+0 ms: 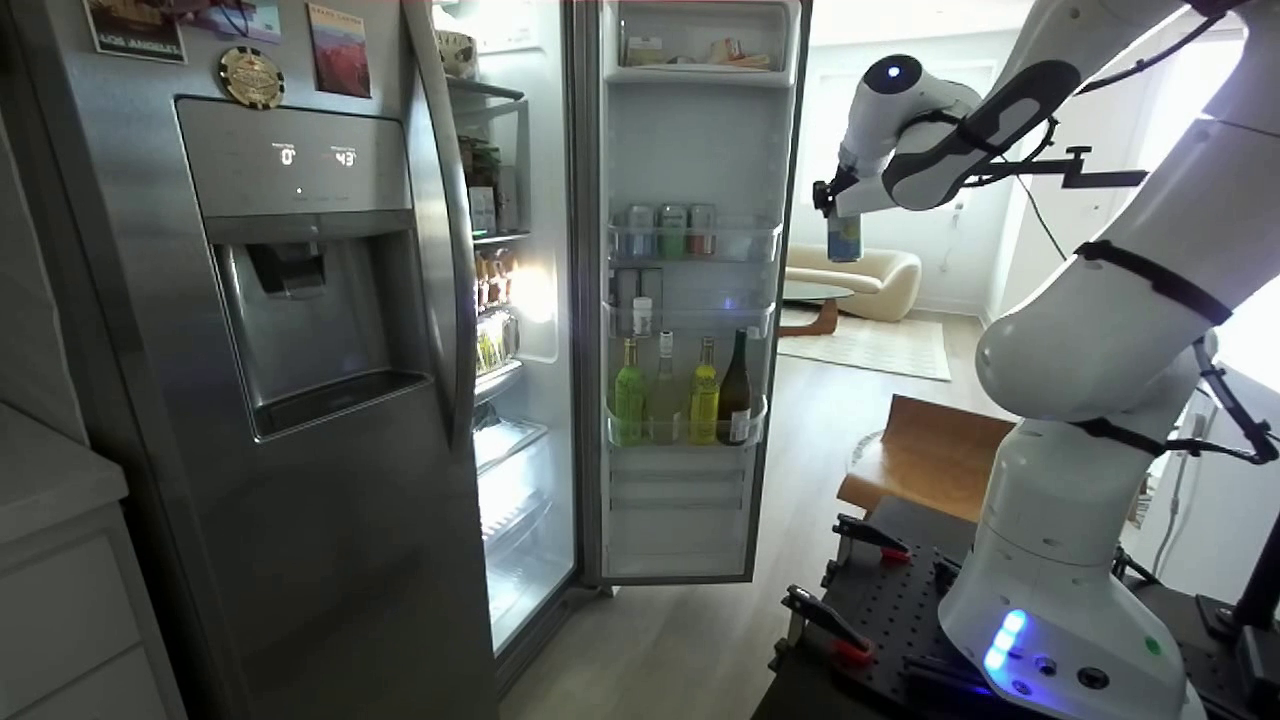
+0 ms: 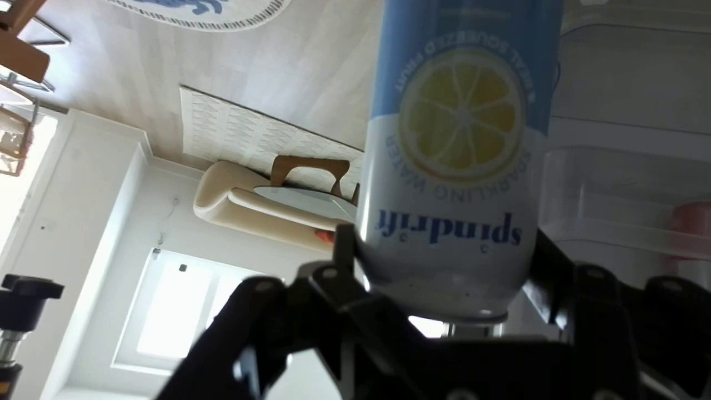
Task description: Move a soda can from the refrigerator door to the stool
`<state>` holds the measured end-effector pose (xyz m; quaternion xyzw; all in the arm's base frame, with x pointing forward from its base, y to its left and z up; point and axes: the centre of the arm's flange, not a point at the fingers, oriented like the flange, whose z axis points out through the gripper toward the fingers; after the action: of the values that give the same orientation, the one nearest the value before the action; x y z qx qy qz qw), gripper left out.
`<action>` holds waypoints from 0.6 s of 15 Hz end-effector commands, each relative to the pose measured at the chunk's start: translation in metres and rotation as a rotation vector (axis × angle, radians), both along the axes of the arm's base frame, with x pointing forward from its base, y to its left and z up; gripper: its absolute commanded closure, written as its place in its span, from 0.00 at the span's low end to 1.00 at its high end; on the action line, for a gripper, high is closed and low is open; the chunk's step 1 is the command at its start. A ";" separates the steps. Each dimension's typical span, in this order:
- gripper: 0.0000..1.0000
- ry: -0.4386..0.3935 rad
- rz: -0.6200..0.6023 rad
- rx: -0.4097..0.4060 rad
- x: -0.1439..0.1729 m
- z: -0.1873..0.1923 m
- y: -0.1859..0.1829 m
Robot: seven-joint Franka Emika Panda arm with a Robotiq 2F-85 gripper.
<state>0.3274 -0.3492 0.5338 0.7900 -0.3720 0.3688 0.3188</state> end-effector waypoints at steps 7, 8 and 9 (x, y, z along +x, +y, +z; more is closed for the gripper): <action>0.53 -0.155 -0.031 -0.162 -0.025 -0.051 -0.012; 0.53 -0.173 -0.041 -0.162 -0.026 -0.057 -0.015; 0.53 -0.193 -0.055 -0.151 -0.027 -0.064 -0.019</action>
<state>0.3007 -0.3543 0.4940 0.7349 -0.3784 0.4384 0.3528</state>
